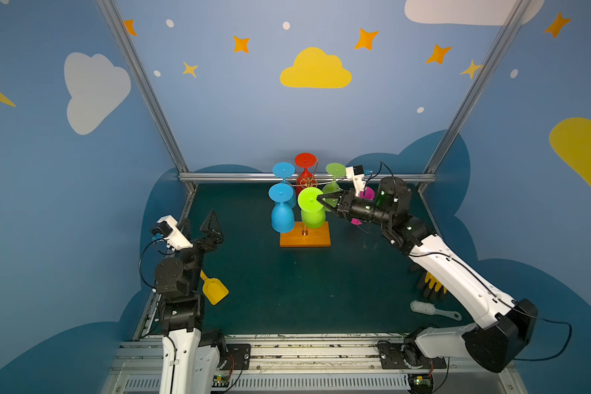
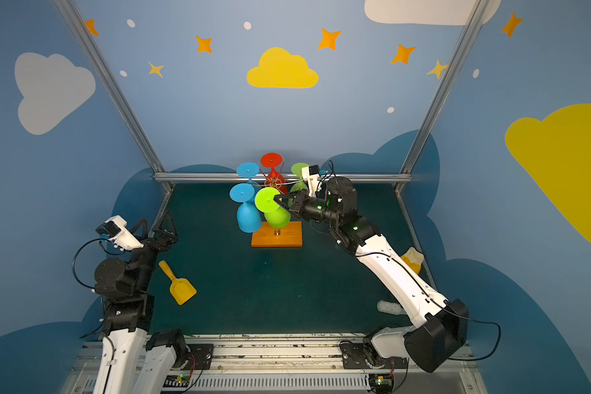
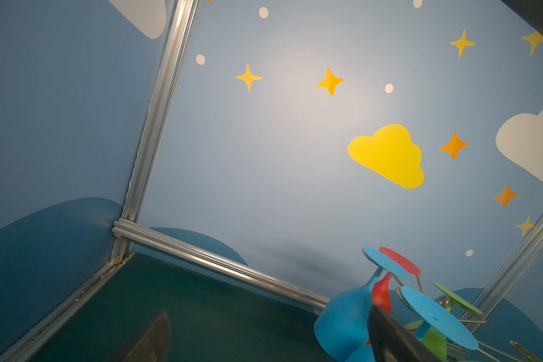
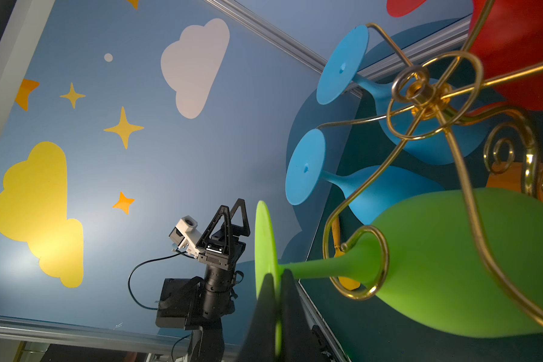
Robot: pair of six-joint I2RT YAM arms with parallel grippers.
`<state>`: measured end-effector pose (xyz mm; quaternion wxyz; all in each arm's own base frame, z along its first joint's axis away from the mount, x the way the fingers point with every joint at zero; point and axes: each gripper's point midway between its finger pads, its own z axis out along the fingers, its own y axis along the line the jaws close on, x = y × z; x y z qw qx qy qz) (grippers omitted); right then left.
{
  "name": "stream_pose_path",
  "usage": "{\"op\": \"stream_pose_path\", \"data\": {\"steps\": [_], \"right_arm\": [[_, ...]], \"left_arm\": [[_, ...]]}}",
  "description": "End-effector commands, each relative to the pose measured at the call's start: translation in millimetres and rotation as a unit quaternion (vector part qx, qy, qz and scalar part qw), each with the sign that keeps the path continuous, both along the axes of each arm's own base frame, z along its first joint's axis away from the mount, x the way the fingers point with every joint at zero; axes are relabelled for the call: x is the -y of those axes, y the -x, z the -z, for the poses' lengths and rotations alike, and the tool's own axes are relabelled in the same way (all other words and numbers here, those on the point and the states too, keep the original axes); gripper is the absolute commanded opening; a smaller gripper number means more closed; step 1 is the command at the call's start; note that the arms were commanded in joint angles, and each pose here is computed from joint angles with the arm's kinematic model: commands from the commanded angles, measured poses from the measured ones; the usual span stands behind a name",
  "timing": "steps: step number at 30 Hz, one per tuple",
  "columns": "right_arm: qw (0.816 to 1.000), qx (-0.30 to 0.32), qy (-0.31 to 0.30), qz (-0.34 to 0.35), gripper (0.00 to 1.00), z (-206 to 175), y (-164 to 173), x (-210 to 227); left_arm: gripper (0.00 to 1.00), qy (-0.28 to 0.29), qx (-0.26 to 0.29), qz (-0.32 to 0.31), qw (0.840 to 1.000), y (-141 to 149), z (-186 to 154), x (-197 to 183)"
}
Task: Take the wine glass off the wine glass rack
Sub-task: Pick up the wine glass from the wine glass rack.
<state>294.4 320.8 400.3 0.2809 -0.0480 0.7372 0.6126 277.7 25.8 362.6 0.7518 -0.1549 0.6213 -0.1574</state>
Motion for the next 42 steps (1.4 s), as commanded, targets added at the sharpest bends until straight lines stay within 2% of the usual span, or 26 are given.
{"op": "stream_pose_path", "data": {"steps": [1,14,42], "right_arm": [[1.0,0.019,-0.004,-0.002,0.0,-7.4,2.1,-3.3],[1.0,0.01,0.002,-0.008,0.0,3.4,-1.5,-14.9],[0.999,0.022,-0.01,0.037,0.0,-3.4,-44.3,-18.4]], "left_arm": [[0.97,-0.003,0.011,0.003,1.0,1.9,-3.0,0.8],[0.97,-0.003,0.012,0.002,1.0,2.3,-3.4,0.5],[0.97,-0.002,0.01,-0.001,1.0,1.7,-2.5,-1.2]]}}
